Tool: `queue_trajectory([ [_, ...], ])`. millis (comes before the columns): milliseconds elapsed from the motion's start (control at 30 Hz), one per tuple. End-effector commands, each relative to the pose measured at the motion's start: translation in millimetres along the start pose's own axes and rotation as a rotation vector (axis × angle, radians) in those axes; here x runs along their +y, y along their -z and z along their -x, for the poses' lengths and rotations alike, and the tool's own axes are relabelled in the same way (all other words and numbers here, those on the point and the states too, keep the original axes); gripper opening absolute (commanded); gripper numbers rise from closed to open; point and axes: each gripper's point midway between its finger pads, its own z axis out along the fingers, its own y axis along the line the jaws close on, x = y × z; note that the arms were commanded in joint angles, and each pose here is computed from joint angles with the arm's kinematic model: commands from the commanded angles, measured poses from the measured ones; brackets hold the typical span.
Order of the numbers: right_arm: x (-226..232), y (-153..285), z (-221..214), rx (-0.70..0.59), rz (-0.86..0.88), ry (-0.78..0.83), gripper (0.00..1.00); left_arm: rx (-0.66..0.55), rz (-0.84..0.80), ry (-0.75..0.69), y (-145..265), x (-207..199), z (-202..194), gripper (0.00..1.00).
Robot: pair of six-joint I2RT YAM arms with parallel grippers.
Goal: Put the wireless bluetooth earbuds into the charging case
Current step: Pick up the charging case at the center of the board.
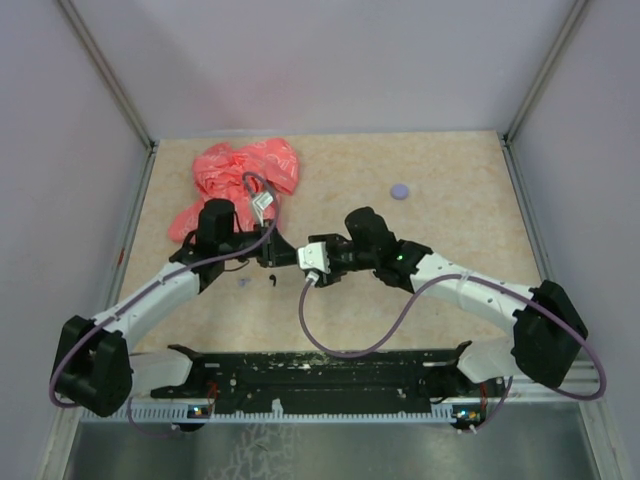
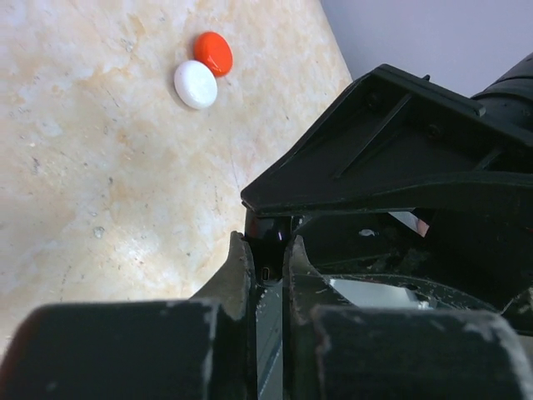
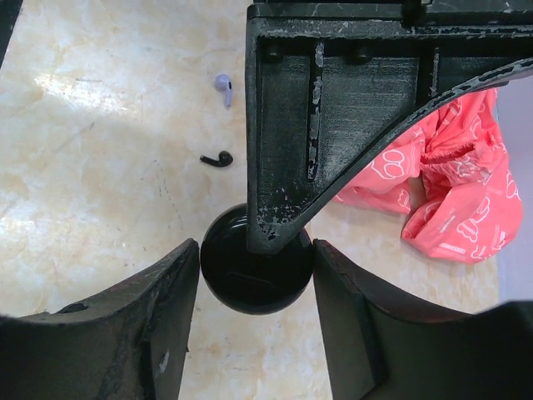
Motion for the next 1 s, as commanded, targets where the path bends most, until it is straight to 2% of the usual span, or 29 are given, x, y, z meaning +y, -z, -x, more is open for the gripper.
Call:
queue_trajectory([
  [0, -22.8, 5.1, 35.5, -0.087, -0.064, 0.038, 0.6, -0.073, 0.022, -0.097, 8.0, -8.7, 14.4, 0.0],
  [133, -19.7, 16.9, 38.6, -0.095, -0.082, -0.022, 0.66, -0.161, 0.083, -0.137, 16.9, -3.3, 20.8, 0.0],
  [267, -18.3, 33.6, 53.1, -0.189, -0.138, -0.138, 0.7, -0.259, 0.092, -0.159, 24.0, -4.2, 27.4, 0.0],
  [467, -16.5, 50.3, 68.5, -0.354, -0.237, -0.391, 0.71, -0.446, 0.012, -0.17, 35.9, -16.6, 36.3, 0.0],
  [667, -24.4, 47.8, 75.1, -0.555, -0.311, -0.702, 0.7, -0.538, -0.034, -0.229, 48.5, -34.0, 47.1, 0.0],
  [967, -43.9, 53.9, 85.1, -0.794, -0.388, -0.832, 0.67, -0.719, -0.125, -0.272, 74.7, -61.0, 60.0, 0.0],
])
